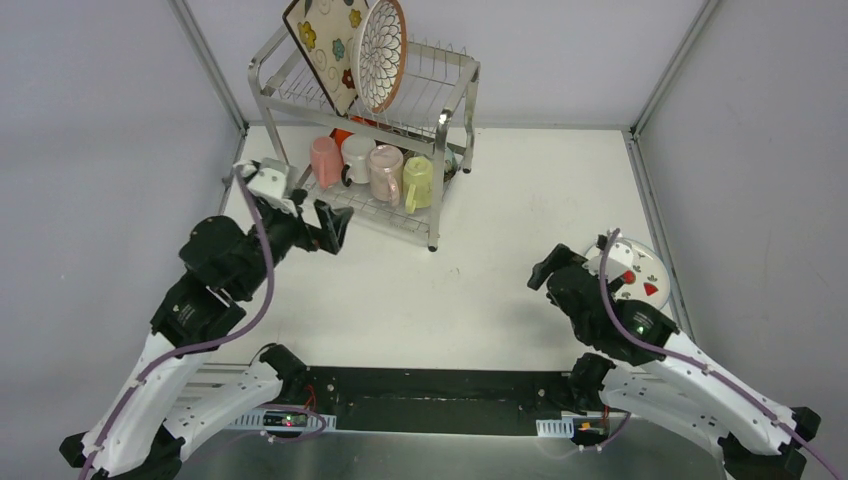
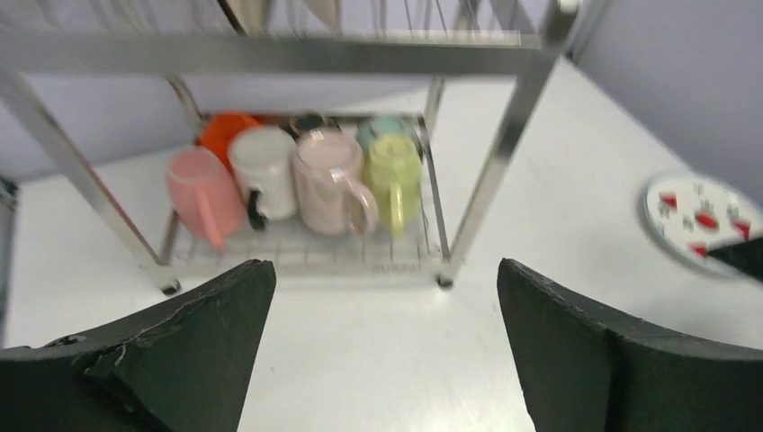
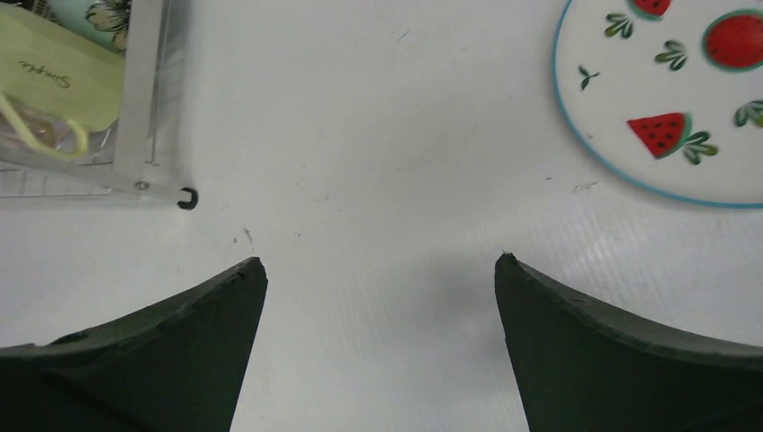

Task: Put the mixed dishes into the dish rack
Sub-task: Move the plate to the center of the board.

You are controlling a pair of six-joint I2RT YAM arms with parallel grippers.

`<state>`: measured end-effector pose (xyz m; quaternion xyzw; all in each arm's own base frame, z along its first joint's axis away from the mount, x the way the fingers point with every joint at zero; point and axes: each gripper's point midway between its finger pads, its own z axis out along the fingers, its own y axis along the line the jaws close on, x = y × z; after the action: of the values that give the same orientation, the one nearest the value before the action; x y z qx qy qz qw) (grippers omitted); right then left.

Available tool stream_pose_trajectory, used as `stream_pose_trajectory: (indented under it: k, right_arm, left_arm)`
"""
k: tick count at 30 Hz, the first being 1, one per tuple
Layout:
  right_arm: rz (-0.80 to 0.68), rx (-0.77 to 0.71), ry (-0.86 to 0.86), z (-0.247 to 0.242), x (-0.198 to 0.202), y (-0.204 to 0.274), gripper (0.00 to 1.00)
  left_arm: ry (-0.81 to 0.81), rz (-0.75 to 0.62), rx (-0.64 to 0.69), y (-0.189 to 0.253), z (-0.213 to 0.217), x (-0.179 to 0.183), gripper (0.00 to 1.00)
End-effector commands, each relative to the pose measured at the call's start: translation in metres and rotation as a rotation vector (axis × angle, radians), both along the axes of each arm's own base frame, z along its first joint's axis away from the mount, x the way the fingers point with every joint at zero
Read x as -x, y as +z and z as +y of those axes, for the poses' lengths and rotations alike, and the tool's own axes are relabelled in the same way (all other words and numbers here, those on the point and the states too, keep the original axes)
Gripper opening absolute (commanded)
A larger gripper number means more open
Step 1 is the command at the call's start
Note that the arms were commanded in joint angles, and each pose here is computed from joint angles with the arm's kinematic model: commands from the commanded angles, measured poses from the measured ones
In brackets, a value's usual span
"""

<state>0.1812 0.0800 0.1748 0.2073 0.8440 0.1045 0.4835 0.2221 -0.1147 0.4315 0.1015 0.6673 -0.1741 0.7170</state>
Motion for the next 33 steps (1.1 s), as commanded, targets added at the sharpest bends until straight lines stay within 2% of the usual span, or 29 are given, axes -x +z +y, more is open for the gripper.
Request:
stream_pose_trajectory:
  k: [1, 5, 8, 13, 17, 20, 22, 27, 30, 33]
  right_arm:
    - [-0.050, 0.232, -0.080, -0.024, -0.019, 0.022, 1.00]
    - [0.048, 0.362, -0.098, -0.032, -0.037, 0.009, 1.00]
    - [0.194, 0.384, -0.096, -0.040, -0.050, -0.020, 1.00]
    - [0.367, 0.416, -0.126, -0.068, -0.065, -0.054, 0.99]
    - [0.437, 0.483, -0.110, -0.078, -0.076, -0.070, 0.85]
    - [0.496, 0.494, -0.096, -0.083, -0.084, -0.083, 0.62]
    - [0.532, 0.506, -0.089, -0.087, -0.089, -0.089, 0.53]
    - [0.569, 0.474, -0.047, -0.091, -0.105, -0.106, 0.52]
    - [0.628, 0.513, -0.056, -0.103, -0.110, -0.117, 0.51]
    - [0.665, 0.507, -0.047, -0.105, -0.113, -0.126, 0.46]
  left_arm:
    - [-0.211, 0.202, -0.055, -0.076, -0.040, 0.014, 0.99]
    - [-0.271, 0.310, -0.169, -0.128, -0.049, 0.017, 0.99]
    - [-0.229, 0.371, -0.245, -0.166, -0.041, 0.012, 0.99]
    - [-0.215, 0.402, -0.279, -0.180, -0.037, 0.013, 0.99]
    - [-0.216, 0.379, -0.299, -0.182, -0.032, 0.017, 0.99]
    - [-0.191, 0.358, -0.298, -0.178, -0.025, 0.017, 0.99]
    - [-0.170, 0.342, -0.294, -0.173, -0.021, 0.017, 0.98]
    - [-0.131, 0.314, -0.290, -0.168, -0.011, 0.018, 0.98]
    - [-0.120, 0.299, -0.286, -0.165, -0.008, 0.019, 0.98]
    - [-0.119, 0.290, -0.281, -0.163, -0.007, 0.020, 0.98]
